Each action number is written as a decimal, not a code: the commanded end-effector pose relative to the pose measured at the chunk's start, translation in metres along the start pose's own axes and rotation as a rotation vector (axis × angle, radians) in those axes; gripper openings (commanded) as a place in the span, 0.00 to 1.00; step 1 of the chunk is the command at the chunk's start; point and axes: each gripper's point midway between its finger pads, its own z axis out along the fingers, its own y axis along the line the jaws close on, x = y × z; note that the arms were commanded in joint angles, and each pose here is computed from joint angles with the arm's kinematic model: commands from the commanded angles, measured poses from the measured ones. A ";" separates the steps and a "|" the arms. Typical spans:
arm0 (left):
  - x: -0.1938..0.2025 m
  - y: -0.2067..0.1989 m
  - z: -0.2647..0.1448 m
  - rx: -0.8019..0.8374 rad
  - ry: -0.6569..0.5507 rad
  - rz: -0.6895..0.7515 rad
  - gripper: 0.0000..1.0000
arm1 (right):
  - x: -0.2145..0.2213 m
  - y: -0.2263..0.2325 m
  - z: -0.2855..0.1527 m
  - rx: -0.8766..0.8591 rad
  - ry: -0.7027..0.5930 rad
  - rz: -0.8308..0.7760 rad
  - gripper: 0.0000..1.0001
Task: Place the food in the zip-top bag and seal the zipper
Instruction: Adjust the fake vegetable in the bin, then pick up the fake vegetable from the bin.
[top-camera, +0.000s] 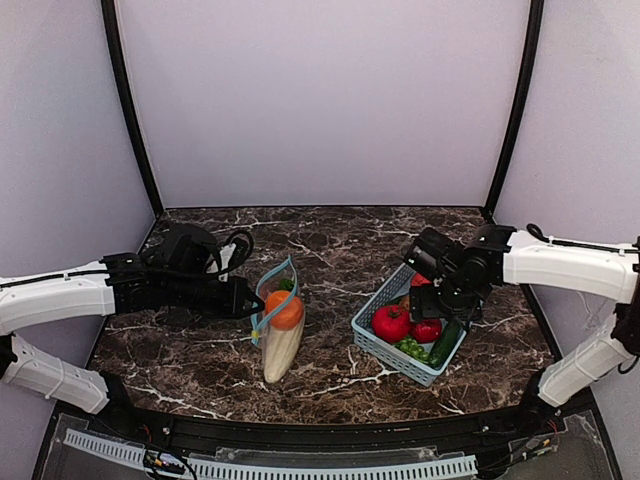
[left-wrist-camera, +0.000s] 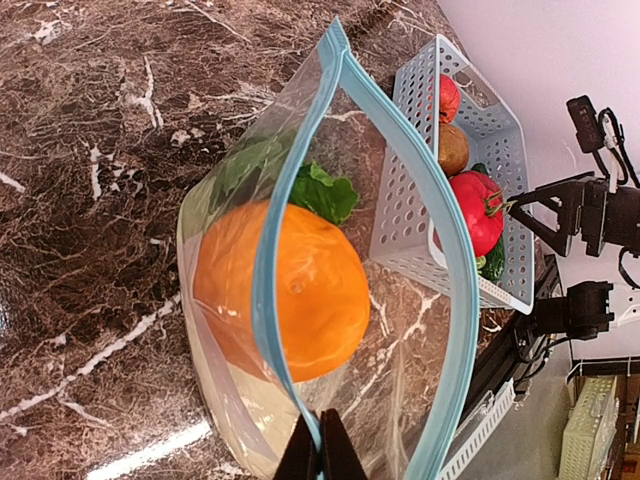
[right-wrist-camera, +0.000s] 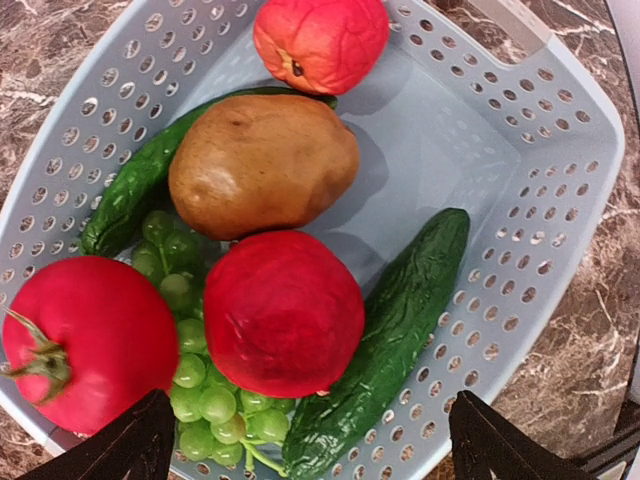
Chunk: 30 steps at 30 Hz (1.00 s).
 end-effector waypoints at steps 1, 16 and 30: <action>-0.005 0.001 -0.009 -0.008 -0.025 0.006 0.01 | -0.003 -0.022 -0.016 0.058 -0.022 0.040 0.94; -0.005 0.000 -0.008 0.001 -0.025 0.002 0.01 | -0.016 0.074 -0.027 -0.278 -0.042 0.005 0.92; -0.006 -0.005 -0.012 0.015 -0.018 0.013 0.01 | 0.005 0.108 0.033 -0.339 0.070 0.059 0.70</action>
